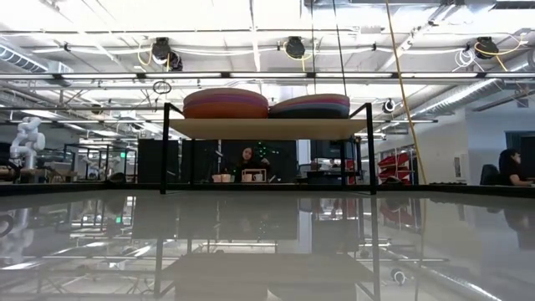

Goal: Place and stack plates onto a shelf
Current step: Return to Home Position

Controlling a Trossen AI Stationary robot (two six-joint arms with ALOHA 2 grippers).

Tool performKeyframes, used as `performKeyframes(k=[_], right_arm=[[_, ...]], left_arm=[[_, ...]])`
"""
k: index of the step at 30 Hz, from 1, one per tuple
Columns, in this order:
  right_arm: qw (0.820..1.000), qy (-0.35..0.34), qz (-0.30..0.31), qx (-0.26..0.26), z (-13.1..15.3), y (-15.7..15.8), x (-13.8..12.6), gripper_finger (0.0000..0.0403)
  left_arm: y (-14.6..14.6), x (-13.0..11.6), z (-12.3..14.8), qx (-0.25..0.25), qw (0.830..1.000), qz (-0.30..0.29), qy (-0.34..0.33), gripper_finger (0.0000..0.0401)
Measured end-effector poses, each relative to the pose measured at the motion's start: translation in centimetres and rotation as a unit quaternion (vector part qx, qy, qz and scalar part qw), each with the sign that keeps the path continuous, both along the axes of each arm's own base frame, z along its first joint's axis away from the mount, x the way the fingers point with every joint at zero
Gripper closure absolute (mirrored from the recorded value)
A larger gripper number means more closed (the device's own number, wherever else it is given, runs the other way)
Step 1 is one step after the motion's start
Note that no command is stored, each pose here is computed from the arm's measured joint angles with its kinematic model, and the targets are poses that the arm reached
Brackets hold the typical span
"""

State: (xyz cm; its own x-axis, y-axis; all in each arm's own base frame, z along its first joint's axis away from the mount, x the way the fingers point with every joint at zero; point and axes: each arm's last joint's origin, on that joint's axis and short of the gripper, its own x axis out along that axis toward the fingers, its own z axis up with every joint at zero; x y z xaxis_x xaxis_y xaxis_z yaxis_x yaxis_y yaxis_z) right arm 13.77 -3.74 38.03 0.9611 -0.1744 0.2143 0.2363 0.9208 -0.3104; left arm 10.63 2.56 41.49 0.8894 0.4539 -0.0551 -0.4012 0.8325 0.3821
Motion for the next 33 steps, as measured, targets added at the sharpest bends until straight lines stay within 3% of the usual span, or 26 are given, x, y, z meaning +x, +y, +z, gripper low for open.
performKeyframes(k=[3,7,13,16,21,25,27,33], right_arm=[[1.0,0.012,0.0,0.004,-1.8,0.1,-0.5,0.0264],[1.0,0.027,-0.008,0.013,-5.0,0.2,-0.9,0.028],[0.999,0.008,-0.043,0.026,-8.8,0.4,-2.2,0.0364],[0.998,-0.013,-0.05,0.021,-9.1,0.7,-3.5,0.0396],[0.997,-0.054,-0.047,0.016,-8.7,1.5,-6.3,0.0401],[0.998,-0.044,-0.048,0.024,-9.4,1.9,-7.6,0.0402],[0.997,-0.049,-0.047,0.026,-10.1,2.0,-7.8,0.0402],[0.997,-0.05,-0.038,0.046,-14.2,1.5,-6.2,0.0403]], left_arm=[[-0.5,-2.1,-1.9,-0.014,0.999,-0.009,-0.036,0.0392],[-0.7,-3.6,-4.2,-0.025,0.997,-0.012,-0.076,0.0396],[-0.8,-4.4,-7.3,-0.034,0.996,-0.012,-0.085,0.0397],[-0.9,-5.0,-8.2,-0.042,0.995,-0.013,-0.094,0.0397],[-1.2,-7.4,-8.6,-0.045,0.991,-0.014,-0.125,0.0397],[-1.4,-8.7,-9.8,-0.059,0.987,-0.016,-0.147,0.0398],[-1.4,-8.8,-10.8,-0.068,0.986,-0.02,-0.153,0.0398],[-1.2,-6.0,-13.8,-0.1,0.986,-0.041,-0.129,0.0398]])
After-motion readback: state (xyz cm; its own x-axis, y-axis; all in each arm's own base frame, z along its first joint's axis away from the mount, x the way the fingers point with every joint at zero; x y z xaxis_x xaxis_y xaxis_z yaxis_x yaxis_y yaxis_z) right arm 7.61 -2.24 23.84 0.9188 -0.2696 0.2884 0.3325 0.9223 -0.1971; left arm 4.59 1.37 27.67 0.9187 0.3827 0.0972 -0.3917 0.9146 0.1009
